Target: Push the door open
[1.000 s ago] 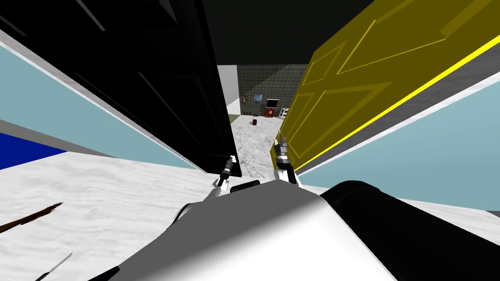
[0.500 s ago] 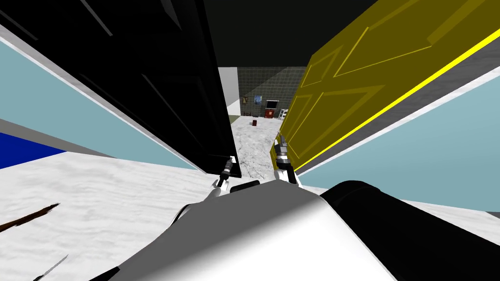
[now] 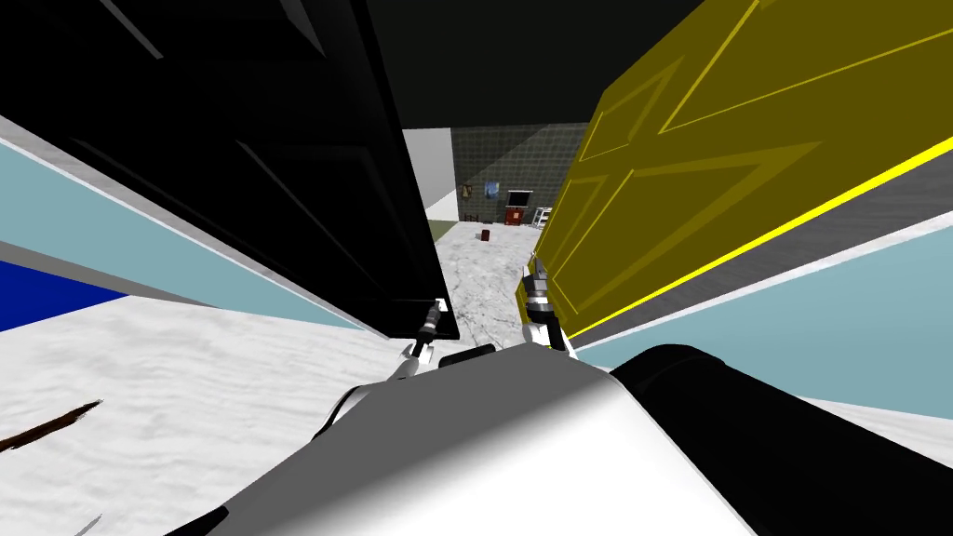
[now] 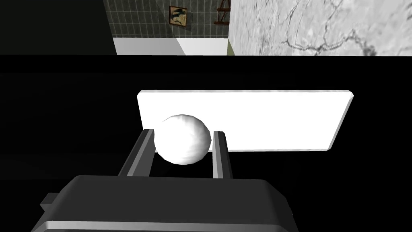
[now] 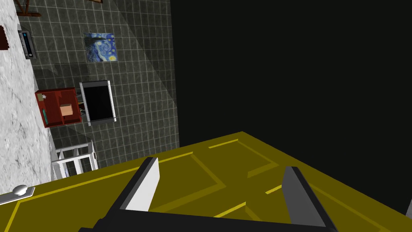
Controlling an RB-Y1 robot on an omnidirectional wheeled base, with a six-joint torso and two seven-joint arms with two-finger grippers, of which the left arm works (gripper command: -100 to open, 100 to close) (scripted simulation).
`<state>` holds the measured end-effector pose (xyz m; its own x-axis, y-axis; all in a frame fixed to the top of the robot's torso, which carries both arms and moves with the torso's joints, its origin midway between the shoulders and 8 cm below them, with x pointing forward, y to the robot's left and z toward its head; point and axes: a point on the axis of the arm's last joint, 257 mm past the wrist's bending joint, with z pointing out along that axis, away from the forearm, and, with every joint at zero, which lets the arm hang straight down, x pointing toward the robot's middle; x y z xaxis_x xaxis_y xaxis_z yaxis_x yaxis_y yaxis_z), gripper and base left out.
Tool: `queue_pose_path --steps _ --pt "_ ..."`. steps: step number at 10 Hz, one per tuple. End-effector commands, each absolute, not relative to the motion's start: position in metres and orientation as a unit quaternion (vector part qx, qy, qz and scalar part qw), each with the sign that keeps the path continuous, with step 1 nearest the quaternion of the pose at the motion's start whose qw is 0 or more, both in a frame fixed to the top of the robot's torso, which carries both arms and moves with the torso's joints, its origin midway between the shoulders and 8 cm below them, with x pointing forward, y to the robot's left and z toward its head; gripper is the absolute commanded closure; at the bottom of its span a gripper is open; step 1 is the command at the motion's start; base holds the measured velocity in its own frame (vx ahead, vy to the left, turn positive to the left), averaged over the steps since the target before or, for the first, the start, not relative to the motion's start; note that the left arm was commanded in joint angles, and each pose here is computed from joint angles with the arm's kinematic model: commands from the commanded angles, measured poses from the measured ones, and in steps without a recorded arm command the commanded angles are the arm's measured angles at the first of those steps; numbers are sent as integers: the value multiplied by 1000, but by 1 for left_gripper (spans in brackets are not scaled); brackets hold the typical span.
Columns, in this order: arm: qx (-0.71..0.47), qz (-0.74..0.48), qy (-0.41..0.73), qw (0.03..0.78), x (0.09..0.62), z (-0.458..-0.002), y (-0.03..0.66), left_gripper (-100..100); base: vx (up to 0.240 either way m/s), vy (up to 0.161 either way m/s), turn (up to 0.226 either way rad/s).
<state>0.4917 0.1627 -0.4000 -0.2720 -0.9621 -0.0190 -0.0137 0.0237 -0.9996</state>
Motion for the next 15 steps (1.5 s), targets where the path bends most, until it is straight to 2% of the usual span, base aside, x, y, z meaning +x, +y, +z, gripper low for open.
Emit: queue_pose_path --steps 1,8,9,15 --pt "-430 -548 573 432 492 -400 173 100 38 -16 5" --pt "-442 -534 553 462 501 -391 207 100 102 -57 39" --pt "-440 -539 556 455 499 -394 199 -100 -37 -45 46" --pt "-441 -548 553 446 500 -392 189 -100 -203 6 22"
